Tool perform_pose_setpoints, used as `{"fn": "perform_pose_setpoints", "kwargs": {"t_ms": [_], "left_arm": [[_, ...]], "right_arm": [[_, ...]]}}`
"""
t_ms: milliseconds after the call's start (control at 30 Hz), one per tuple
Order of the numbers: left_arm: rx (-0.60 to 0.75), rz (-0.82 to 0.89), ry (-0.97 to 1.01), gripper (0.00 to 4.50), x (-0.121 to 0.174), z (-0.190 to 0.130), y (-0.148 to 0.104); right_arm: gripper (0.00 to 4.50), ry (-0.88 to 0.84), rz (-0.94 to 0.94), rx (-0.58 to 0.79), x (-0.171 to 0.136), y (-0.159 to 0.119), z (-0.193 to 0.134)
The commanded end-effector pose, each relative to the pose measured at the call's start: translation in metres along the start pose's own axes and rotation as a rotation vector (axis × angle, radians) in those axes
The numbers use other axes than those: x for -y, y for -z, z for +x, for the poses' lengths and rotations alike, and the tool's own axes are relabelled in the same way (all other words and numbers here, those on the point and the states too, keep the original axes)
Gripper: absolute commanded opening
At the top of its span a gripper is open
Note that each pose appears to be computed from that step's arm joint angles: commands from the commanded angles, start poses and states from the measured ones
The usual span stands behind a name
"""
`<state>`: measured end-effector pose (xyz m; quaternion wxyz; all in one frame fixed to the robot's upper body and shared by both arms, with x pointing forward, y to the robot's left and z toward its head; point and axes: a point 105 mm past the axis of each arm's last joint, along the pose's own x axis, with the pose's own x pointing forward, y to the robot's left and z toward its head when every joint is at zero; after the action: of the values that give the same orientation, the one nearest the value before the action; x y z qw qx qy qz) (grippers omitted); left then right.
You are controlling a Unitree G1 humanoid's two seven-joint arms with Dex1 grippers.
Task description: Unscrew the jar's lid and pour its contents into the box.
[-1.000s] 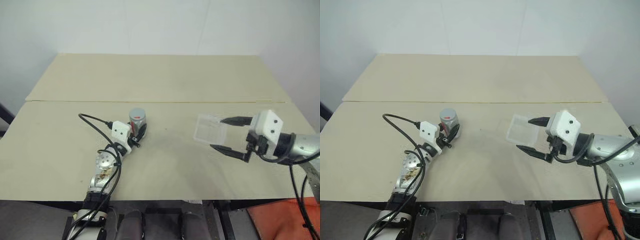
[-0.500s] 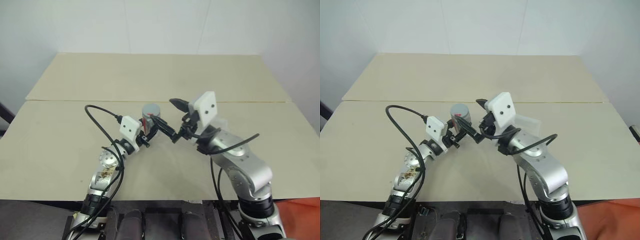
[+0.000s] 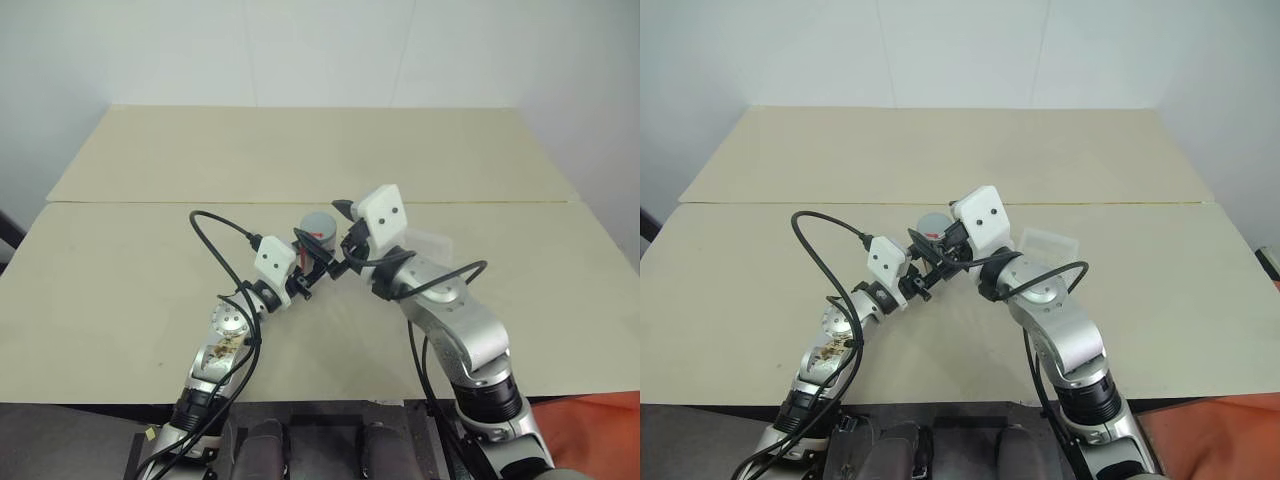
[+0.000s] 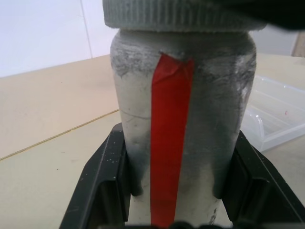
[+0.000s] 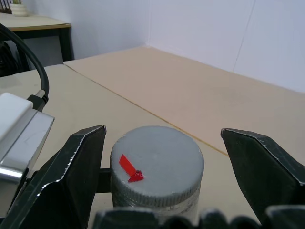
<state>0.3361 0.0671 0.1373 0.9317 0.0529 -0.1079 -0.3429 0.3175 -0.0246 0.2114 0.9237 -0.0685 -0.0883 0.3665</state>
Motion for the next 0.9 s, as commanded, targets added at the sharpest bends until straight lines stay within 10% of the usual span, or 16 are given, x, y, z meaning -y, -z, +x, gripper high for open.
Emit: {"fn": "perform_pose_setpoints", "kwargs": {"t_ms": [33, 267, 500, 900], "left_arm": [[0.083, 0.046, -0.001, 2.05, -0.0014, 0.0028, -0.0227], [0.085, 0.046, -0.001, 2.05, 0.0002, 0.0035, -0.0226], [0.084, 0.045, -0.004, 2.05, -0.0006, 0.0032, -0.0220], [0.084, 0.054, 0.028, 2.05, -0.0020, -0.0016, -0.0220]], "right_arm": [[4.50, -0.012, -0.032, 0.060, -0.0018, -0.0143, 0.0007], [4.50, -0.003, -0.022, 0.054, -0.0002, -0.0115, 0.0018], [2.79, -0.006, -0.022, 0.049, 0.0008, -0.0100, 0.0016], [2.79, -0.065, -0.058, 0.046, 0.0021, -0.0099, -0.0015]]}}
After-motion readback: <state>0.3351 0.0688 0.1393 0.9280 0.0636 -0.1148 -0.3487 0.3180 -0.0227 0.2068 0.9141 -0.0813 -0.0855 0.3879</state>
